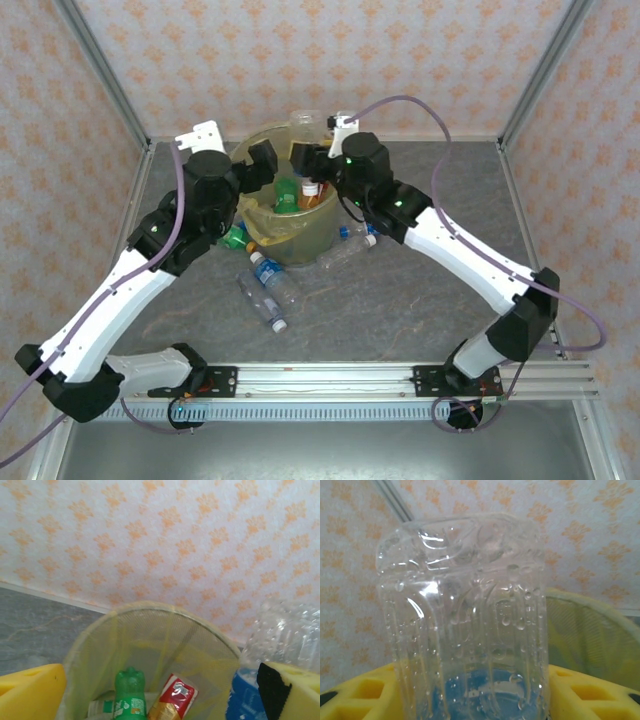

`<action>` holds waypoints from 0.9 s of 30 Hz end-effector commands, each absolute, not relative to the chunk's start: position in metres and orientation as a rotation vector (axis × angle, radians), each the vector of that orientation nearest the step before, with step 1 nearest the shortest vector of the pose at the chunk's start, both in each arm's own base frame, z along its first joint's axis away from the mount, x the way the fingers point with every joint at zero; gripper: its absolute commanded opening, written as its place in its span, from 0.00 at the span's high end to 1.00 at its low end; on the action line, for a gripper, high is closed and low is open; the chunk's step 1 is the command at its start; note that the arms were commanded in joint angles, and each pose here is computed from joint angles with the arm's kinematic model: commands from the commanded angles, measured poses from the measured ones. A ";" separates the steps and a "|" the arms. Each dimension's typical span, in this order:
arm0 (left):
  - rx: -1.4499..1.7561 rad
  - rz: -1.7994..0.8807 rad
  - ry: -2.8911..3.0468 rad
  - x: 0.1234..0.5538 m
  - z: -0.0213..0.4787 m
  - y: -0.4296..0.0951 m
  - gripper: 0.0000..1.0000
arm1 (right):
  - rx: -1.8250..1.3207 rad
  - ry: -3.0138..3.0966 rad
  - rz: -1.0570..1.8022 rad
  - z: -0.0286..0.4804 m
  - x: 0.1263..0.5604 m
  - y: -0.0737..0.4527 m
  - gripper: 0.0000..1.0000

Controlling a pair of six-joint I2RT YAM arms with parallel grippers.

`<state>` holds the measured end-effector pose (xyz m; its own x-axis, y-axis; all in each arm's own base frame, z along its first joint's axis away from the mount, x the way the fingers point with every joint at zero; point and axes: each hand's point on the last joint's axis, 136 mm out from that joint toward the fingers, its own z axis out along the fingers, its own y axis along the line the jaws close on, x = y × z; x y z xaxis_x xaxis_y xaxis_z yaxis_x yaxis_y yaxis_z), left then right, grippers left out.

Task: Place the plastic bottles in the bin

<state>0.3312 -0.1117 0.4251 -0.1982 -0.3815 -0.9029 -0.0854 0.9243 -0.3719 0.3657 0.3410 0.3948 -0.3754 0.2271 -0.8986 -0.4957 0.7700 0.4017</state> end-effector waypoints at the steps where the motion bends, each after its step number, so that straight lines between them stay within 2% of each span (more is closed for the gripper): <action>1: -0.442 -0.204 1.705 0.320 0.431 -0.085 0.01 | -0.268 1.755 0.785 0.411 0.362 0.360 0.43; 5: -0.463 -0.204 1.671 0.314 0.437 -0.078 0.01 | -0.341 1.770 0.774 0.401 0.353 0.382 0.43; 7: -0.463 -0.204 1.668 0.313 0.438 -0.077 0.01 | -0.370 1.775 0.765 0.398 0.349 0.389 0.39; 9: -0.461 -0.202 1.673 0.314 0.437 -0.078 0.01 | -0.390 1.782 0.761 0.396 0.347 0.393 0.29; 12: -0.459 -0.203 1.678 0.315 0.435 -0.079 0.01 | -0.388 1.785 0.752 0.396 0.345 0.392 0.02; 27: -0.467 -0.206 1.684 0.316 0.430 -0.079 0.01 | -0.277 1.753 0.658 0.405 0.347 0.358 0.00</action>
<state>0.3163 -0.0848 0.4306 -0.1229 -0.4004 -0.9080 -0.1601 0.9110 -0.3801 0.3502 0.3783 0.3800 -0.3449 0.1065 -0.9326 -0.5377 0.7919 0.2893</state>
